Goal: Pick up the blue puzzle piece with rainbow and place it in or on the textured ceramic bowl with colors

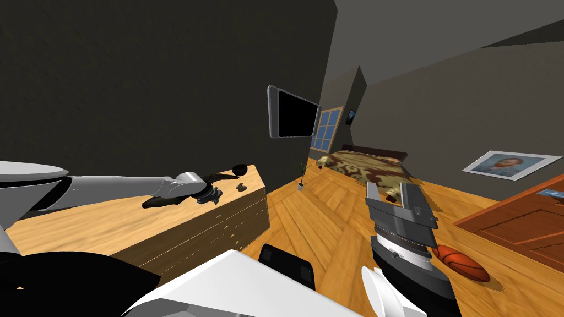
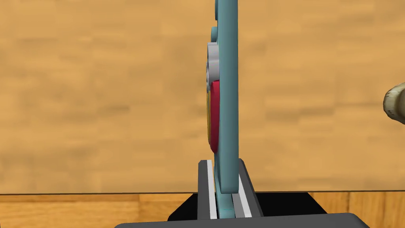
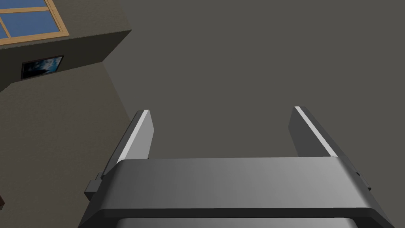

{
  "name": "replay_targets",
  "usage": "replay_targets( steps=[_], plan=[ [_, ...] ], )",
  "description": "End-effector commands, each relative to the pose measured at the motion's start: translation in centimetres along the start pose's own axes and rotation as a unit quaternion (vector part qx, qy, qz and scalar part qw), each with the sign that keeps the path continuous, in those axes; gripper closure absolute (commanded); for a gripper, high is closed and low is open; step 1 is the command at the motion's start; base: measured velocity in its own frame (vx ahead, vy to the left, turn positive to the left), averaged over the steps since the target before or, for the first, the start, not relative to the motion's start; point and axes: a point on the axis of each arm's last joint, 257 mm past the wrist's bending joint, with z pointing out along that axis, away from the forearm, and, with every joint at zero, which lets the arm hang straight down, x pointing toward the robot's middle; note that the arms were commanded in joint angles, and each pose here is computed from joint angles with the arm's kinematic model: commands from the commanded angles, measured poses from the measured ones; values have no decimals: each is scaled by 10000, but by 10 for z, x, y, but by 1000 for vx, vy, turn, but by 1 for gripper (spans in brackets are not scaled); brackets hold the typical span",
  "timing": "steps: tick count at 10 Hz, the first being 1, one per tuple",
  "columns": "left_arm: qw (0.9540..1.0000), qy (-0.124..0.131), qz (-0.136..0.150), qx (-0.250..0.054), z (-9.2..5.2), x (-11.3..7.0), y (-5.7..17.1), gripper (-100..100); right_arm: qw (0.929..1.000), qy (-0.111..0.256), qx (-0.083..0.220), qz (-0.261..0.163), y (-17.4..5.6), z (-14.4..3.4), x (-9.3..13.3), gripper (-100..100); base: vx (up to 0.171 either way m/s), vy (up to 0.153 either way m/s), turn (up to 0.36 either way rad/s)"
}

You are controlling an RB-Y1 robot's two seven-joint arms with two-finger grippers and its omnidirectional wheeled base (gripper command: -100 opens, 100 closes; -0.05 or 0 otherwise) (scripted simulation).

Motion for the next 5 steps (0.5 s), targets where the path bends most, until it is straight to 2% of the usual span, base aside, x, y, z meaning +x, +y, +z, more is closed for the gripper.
replay_targets(
  steps=[1, 2, 3, 4, 5],
  plan=[
    [10000, 0, 0, 0, 0, 0, 0, 100, 10000, 0, 0, 0, 0, 0, 0, 0, 0, 0, 0],
    [10000, 2, 1, -3, 0, 0, 0, 100, 10000, 0, 0, 0, 0, 0, 0, 0, 0, 0, 0],
    [10000, 1, 3, -4, 0, 0, 0, 0, 10000, 0, 0, 0, 0, 0, 0, 0, 0, 0, 0],
    [10000, -2, 9, 1, -9, 0, 2, 100, 10000, 0, 0, 0, 0, 0, 0, 0, -17, 4, 38],
    [10000, 2, 12, -2, -5, 1, 1, 100, 10000, 0, 0, 0, 0, 0, 0, 0, -10, 3, 13]
  ],
)
